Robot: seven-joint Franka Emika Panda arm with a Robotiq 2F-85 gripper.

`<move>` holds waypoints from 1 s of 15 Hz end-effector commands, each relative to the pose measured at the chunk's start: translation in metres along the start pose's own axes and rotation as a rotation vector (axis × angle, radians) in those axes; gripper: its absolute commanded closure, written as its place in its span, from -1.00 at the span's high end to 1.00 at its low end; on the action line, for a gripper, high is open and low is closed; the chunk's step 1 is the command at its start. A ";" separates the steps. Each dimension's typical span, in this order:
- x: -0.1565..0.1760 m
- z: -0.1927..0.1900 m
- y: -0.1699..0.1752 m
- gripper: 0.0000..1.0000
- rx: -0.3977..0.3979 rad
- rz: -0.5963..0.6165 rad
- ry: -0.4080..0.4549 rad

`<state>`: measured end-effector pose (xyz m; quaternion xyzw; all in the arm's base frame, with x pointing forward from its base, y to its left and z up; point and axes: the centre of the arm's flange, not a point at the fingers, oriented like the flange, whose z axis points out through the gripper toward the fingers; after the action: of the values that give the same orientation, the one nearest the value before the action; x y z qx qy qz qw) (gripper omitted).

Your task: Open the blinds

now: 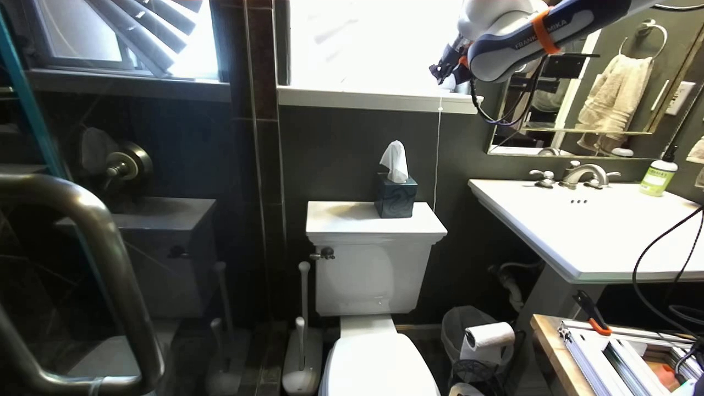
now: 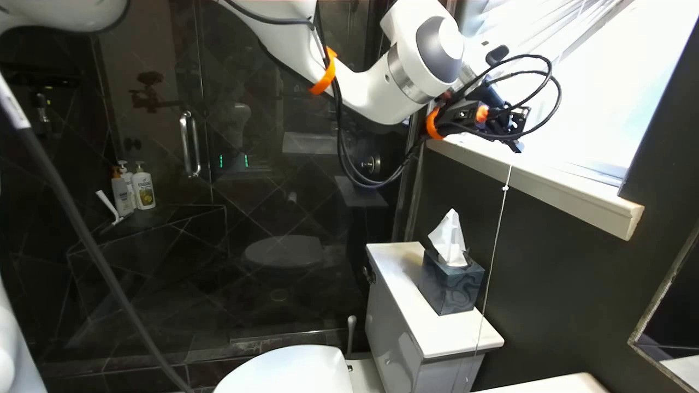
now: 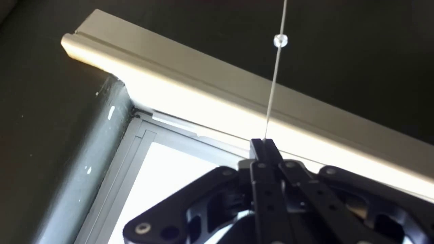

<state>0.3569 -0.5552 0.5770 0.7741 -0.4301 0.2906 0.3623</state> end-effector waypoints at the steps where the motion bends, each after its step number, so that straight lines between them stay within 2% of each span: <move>1: 0.030 -0.023 0.017 -0.99 0.051 0.124 0.049; 9: 0.079 -0.056 0.056 -0.99 0.072 0.316 0.139; 15: 0.081 -0.065 0.055 -0.99 0.094 0.325 0.147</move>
<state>0.3360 -0.5587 0.6868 0.6903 -0.5044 0.4136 0.3131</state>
